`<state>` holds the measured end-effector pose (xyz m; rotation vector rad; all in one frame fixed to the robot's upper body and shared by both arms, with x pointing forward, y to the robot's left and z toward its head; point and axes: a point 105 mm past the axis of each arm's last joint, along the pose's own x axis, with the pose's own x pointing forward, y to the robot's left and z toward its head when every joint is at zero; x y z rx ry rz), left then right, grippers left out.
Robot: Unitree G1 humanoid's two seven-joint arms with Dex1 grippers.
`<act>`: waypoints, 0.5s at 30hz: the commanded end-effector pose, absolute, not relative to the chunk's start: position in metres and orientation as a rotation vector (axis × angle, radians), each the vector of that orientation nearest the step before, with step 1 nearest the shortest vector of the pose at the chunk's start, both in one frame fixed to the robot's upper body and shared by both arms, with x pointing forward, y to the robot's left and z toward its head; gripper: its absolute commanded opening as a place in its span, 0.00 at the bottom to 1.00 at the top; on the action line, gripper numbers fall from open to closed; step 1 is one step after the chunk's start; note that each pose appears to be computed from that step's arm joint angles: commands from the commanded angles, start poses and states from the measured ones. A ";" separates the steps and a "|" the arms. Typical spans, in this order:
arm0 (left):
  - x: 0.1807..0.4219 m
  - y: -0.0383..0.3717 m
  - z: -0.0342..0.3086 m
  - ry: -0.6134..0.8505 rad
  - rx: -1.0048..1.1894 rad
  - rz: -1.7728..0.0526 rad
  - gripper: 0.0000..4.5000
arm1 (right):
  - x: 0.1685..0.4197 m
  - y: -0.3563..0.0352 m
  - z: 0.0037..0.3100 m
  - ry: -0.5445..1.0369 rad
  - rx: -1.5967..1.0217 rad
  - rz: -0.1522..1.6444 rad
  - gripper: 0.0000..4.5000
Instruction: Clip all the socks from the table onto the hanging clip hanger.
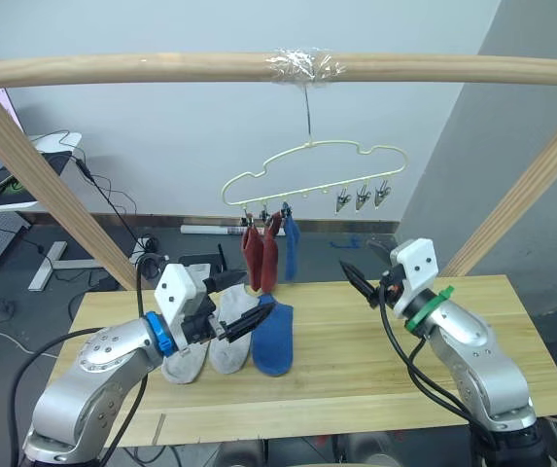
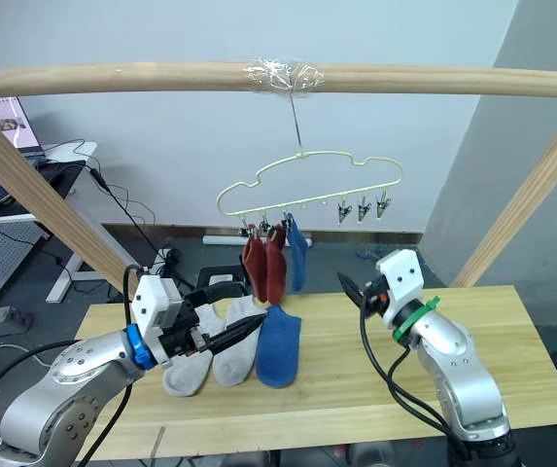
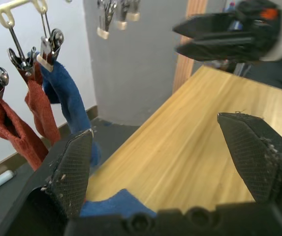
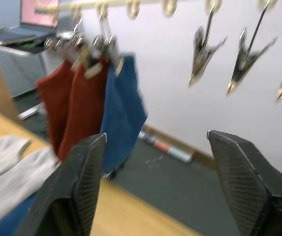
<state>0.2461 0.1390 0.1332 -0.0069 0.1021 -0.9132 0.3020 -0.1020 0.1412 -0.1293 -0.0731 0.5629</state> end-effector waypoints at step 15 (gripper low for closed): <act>0.242 0.128 0.167 -0.069 -0.008 -0.913 1.00 | 0.336 -0.080 0.180 -0.182 -0.020 0.447 0.52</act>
